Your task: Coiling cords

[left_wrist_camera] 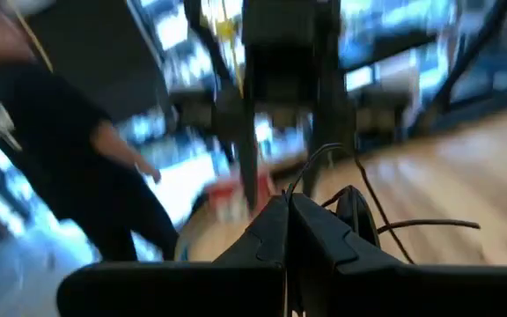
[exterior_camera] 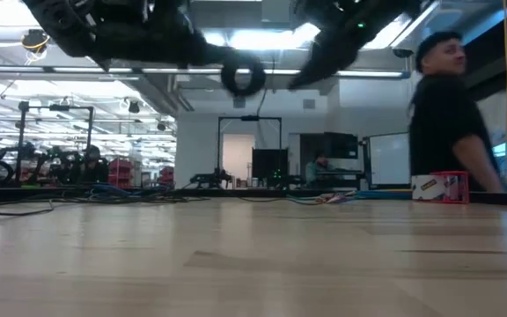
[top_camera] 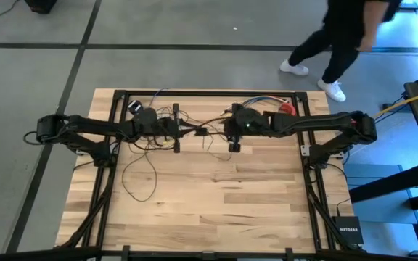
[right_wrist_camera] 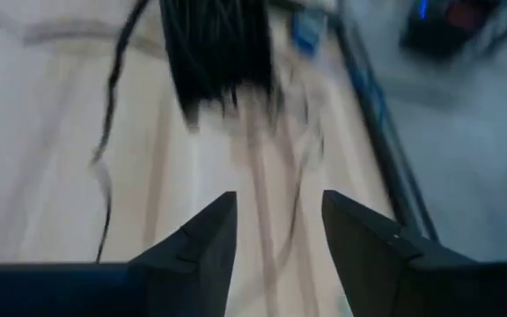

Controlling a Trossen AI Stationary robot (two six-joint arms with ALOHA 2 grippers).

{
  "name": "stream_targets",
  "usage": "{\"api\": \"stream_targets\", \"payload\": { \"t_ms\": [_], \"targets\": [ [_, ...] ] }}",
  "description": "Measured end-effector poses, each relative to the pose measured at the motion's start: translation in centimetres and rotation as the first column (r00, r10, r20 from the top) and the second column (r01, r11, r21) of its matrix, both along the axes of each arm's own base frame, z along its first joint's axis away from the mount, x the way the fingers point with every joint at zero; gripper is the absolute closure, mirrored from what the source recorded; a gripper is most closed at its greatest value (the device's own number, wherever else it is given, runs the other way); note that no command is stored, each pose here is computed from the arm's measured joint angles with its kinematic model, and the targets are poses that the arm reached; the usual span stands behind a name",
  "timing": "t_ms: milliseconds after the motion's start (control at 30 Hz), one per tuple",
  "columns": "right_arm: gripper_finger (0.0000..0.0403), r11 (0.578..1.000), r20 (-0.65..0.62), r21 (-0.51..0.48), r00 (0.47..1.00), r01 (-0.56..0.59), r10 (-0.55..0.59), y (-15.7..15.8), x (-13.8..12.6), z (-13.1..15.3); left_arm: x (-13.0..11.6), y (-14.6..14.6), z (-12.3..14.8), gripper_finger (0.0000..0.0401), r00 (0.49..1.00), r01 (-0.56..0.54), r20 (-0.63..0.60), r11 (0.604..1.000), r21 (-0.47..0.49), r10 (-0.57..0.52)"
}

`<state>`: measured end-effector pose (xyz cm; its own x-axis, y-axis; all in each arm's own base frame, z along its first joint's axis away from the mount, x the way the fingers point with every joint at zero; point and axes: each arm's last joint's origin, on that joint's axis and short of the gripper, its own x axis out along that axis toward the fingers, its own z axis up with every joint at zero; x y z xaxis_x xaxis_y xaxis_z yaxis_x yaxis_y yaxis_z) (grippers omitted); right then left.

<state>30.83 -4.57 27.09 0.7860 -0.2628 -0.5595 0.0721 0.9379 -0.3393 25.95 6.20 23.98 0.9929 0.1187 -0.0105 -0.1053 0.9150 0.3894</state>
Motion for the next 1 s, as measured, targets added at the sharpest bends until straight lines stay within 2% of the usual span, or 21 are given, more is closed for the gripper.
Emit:
{"api": "stream_targets", "payload": {
  "t_ms": [67, 133, 267, 333, 633, 1000],
  "targets": [
    [0.0230, 0.998, 0.099, -0.035, 0.994, -0.049, 0.052, -0.6, 0.7, 0.4, -0.1, -0.1, 0.9, 0.0400, 0.996, 0.035, 0.079, 0.999, 0.012, -0.036],
    [0.0230, 0.996, 0.179, -0.074, 0.982, -0.054, 0.066, -1.1, 1.3, 0.8, -0.2, -0.2, 1.2, 0.0400, 0.993, 0.052, 0.102, 0.998, 0.018, -0.054],
    [0.0230, 0.993, 0.327, -0.105, 0.941, -0.052, 0.084, -1.5, 1.7, 2.2, -0.2, -0.2, 0.8, 0.0400, 0.997, 0.055, 0.051, 0.998, -0.009, -0.055],
    [0.0230, 0.991, 0.355, -0.104, 0.928, -0.082, 0.114, -1.4, 1.8, 2.5, -0.2, -0.2, 0.7, 0.0400, 0.998, 0.055, 0.044, 0.998, -0.010, -0.054],
    [0.0230, 0.994, 0.280, -0.042, 0.954, -0.101, 0.109, -1.3, 1.6, 1.6, -0.2, -0.2, 0.6, 0.0400, 0.998, 0.054, 0.034, 0.998, -0.017, -0.054],
    [0.0230, 0.995, 0.272, -0.016, 0.957, -0.096, 0.097, -1.2, 1.4, 1.6, -0.2, -0.2, 0.1, 0.0400, 0.999, 0.049, -0.016, 0.999, -0.019, -0.049]
  ]
}}
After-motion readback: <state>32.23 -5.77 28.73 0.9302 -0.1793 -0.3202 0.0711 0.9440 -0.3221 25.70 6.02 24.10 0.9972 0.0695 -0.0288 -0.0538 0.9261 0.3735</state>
